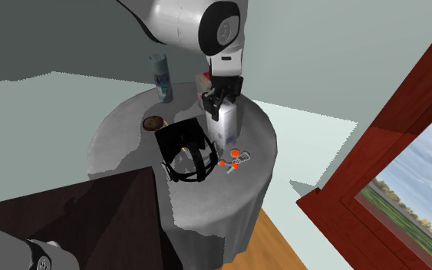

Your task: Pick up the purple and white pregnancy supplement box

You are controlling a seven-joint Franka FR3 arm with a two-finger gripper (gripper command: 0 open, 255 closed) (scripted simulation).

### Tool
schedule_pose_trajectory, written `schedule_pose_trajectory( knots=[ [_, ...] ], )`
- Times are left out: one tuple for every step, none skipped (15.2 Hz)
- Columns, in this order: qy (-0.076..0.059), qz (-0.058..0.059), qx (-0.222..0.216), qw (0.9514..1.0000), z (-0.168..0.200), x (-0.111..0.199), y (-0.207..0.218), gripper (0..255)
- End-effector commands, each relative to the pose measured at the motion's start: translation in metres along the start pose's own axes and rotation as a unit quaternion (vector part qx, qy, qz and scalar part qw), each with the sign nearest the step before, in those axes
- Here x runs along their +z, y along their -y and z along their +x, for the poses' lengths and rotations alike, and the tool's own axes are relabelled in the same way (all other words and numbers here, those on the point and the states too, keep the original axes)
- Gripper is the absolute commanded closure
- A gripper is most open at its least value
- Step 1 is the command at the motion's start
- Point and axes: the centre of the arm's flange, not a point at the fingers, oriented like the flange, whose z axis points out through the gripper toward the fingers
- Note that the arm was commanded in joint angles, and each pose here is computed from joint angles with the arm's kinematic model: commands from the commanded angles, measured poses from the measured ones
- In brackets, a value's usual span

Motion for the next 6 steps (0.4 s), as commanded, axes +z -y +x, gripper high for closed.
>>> schedule_pose_trajectory(
  knots=[
    [0.0, 0.0, 0.0, 1.0, 0.001, -0.01, 0.0, 255],
    [0.0, 0.0, 0.0, 1.0, 0.001, -0.015, -0.001, 255],
    [0.0, 0.0, 0.0, 1.0, 0.001, -0.02, -0.001, 255],
    [0.0, 0.0, 0.0, 1.0, 0.001, -0.026, -0.001, 255],
    [0.0, 0.0, 0.0, 1.0, 0.001, -0.027, -0.001, 255],
    [0.0, 0.0, 0.0, 1.0, 0.001, -0.027, -0.001, 255]
  ],
)
